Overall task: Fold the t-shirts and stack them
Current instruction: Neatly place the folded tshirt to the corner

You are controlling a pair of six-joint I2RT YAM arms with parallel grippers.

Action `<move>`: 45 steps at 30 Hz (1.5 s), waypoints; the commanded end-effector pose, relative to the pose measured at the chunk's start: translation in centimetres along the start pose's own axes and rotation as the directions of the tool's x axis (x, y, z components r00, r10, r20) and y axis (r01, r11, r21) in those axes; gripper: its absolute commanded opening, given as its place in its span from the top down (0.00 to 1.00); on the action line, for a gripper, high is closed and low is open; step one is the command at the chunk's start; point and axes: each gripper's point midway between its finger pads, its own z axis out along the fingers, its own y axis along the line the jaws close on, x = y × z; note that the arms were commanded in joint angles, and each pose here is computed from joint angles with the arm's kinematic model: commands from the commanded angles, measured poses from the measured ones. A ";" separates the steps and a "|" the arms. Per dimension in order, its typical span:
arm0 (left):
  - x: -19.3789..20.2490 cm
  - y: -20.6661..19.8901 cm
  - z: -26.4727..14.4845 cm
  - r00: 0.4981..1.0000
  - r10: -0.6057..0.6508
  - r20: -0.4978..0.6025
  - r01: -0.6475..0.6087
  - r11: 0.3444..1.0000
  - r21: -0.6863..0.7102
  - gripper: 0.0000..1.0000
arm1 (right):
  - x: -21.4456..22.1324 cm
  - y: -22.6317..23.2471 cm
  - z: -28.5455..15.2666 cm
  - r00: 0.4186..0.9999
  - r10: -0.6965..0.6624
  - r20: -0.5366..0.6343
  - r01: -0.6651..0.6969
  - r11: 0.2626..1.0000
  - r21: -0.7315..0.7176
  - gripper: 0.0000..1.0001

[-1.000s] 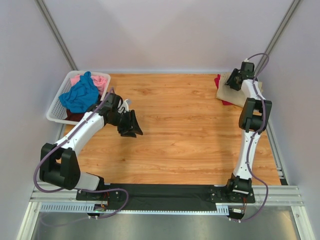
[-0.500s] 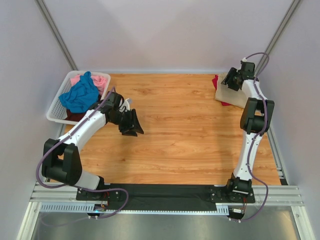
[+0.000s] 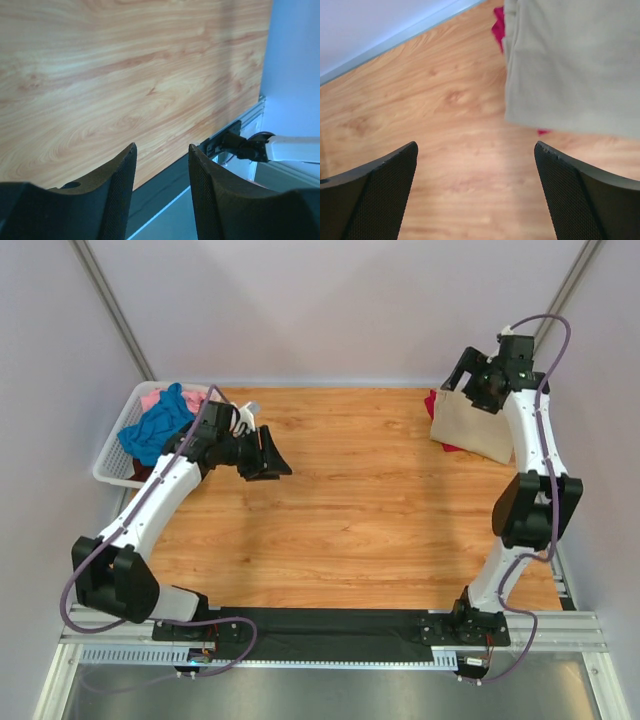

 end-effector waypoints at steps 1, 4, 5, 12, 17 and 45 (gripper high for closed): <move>-2.3 -4.4 -3.6 0.984 0.088 0.153 -0.103 0.990 0.094 0.47 | 4.5 4.1 -6.0 0.995 0.007 -0.098 -0.008 1.000 -0.012 0.00; -2.2 -5.3 -5.5 0.970 0.129 0.205 -0.150 0.985 0.090 0.46 | 7.7 7.7 -10.9 0.991 -0.100 -0.092 0.095 0.994 -0.056 0.00; -1.9 -5.2 -5.8 0.969 0.127 0.211 -0.148 0.985 0.086 0.46 | 8.5 8.7 -12.1 0.988 -0.125 -0.091 0.118 0.990 -0.081 0.00; 0.5 -6.5 -9.2 0.962 0.081 0.261 -0.115 0.986 0.117 0.00 | 13.5 13.5 -21.8 0.986 -0.143 -0.089 0.111 0.951 -0.289 0.00; 1.5 -8.1 -13.2 0.931 0.155 0.330 -0.188 0.979 0.072 0.01 | 14.1 13.3 -25.6 0.995 -0.095 -0.041 0.075 0.936 -0.344 0.00; 1.5 -8.8 -14.8 0.901 0.217 0.375 -0.255 0.966 0.053 0.01 | 14.2 14.3 -26.5 0.999 -0.045 -0.018 0.034 0.909 -0.416 0.00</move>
